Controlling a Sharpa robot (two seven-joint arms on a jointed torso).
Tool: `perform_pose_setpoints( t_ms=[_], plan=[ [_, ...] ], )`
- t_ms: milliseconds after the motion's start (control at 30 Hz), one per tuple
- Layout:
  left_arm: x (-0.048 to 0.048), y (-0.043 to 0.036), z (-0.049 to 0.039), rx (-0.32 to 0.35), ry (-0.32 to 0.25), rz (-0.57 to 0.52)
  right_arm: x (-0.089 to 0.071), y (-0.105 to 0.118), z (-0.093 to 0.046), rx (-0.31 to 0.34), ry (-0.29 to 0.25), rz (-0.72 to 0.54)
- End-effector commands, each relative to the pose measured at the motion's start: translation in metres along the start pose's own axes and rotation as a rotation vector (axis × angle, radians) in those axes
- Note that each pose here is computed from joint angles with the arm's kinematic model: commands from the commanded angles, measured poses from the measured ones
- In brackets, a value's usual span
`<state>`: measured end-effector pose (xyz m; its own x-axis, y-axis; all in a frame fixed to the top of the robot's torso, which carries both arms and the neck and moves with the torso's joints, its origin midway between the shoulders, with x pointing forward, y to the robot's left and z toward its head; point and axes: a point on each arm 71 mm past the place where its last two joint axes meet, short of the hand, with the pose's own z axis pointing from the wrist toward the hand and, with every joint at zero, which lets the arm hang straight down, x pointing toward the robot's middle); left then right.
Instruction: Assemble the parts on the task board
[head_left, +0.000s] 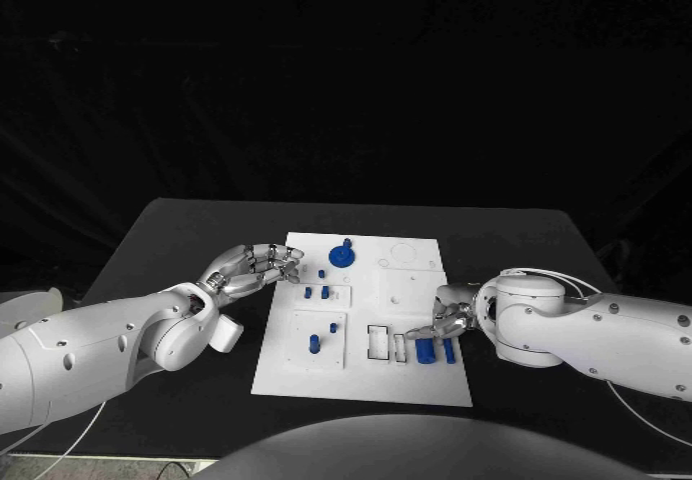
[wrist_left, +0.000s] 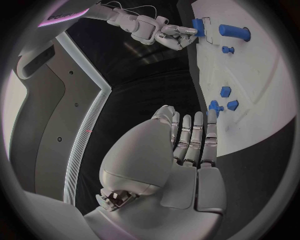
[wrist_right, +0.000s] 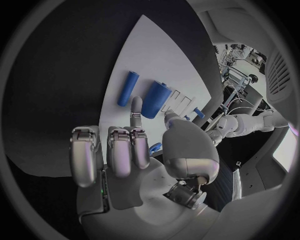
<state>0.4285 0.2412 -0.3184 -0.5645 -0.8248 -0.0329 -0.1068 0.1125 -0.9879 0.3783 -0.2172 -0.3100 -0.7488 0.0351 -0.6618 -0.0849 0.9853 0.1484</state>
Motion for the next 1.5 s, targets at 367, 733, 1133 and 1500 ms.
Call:
perform_pose_setpoints(
  t_ms=[367, 733, 1133, 1500],
  plan=[
    [0.0016, 0.0001, 0.0011, -0.001, 0.014, -0.011, 0.012, 0.007, 0.007, 0.016, 0.098, -0.06],
    [0.0007, 0.0009, 0.0011, -0.004, 0.013, -0.011, 0.013, 0.008, 0.008, -0.013, 0.101, 0.053],
    [0.0009, 0.0016, 0.0011, -0.004, 0.012, -0.011, 0.001, 0.011, -0.002, -0.051, 0.071, 0.265],
    [0.0014, 0.0015, 0.0008, -0.004, 0.01, -0.01, -0.01, 0.019, -0.006, -0.062, 0.114, 0.421]
  ],
)
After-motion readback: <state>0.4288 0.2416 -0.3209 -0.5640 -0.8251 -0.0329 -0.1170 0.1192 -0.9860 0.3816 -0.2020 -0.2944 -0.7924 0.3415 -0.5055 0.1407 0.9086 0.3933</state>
